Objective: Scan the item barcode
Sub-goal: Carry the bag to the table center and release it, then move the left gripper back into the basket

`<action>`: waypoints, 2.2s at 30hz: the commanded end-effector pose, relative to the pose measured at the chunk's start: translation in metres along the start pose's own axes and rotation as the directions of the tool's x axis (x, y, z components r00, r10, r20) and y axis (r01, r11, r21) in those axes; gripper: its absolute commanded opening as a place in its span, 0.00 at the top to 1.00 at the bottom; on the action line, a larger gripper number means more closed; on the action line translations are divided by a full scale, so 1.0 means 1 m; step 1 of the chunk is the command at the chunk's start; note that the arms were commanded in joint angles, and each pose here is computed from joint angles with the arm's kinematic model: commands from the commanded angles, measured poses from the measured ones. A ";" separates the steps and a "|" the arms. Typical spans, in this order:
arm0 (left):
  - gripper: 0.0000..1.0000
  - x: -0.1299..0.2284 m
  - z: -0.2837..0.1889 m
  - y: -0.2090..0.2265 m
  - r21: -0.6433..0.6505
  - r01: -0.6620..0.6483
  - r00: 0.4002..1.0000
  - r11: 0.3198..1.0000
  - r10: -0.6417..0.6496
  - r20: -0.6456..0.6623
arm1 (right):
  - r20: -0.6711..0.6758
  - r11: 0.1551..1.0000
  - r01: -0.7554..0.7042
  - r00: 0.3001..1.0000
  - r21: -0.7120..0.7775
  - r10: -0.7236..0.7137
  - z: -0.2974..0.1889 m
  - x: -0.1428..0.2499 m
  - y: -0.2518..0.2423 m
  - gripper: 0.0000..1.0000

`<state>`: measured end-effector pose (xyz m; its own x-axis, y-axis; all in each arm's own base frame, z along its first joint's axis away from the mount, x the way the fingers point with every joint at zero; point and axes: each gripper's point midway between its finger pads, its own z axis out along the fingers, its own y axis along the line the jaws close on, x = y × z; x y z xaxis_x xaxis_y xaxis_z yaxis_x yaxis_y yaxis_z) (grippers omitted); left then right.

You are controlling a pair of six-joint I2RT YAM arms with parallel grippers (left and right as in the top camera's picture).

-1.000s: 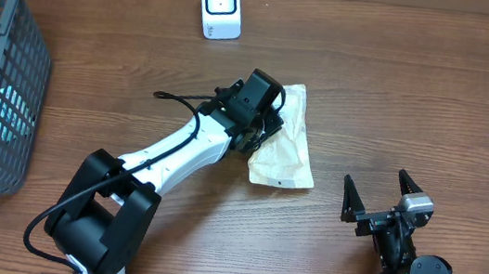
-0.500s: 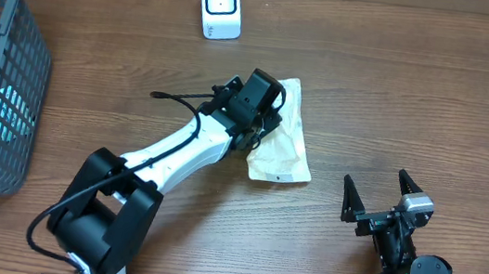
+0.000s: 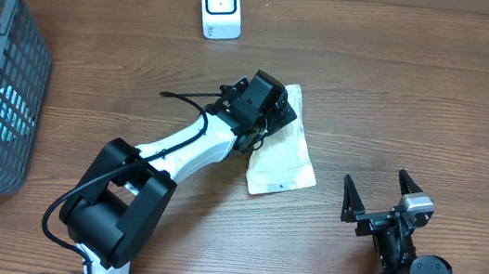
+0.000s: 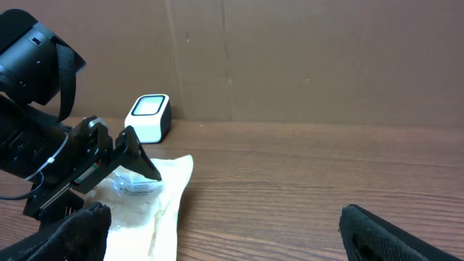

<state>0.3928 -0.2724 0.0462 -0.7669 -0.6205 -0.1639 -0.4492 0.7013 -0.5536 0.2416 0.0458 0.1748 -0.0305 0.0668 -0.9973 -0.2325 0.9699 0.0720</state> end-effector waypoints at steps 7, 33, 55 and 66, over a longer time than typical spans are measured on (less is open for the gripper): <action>0.00 -0.032 -0.035 -0.002 -0.041 -0.200 0.979 0.979 0.201 0.022 | 0.003 1.000 -0.003 1.000 -0.005 0.003 0.000 0.002 0.001 0.00; 0.02 -0.199 -0.318 -0.015 -0.299 -0.538 0.790 0.788 0.595 0.147 | 0.003 1.000 -0.003 1.000 -0.005 0.003 0.000 0.002 0.001 0.00; 0.07 -0.295 -0.483 0.230 -0.376 0.392 0.821 0.839 -0.136 0.554 | 0.003 1.000 -0.003 1.000 -0.005 0.003 0.000 0.002 0.001 0.00; 0.22 -0.297 -0.444 0.323 -0.504 0.401 0.888 0.765 -0.191 0.418 | 0.003 1.000 -0.003 1.000 -0.005 0.003 0.000 0.002 0.001 0.00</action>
<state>0.2737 0.2881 0.3052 -0.3209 -0.8444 -0.4290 -0.9012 0.4115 -0.1360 0.2416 0.0458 0.1748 -0.0306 0.0671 -0.9973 -0.2325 0.9699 0.0724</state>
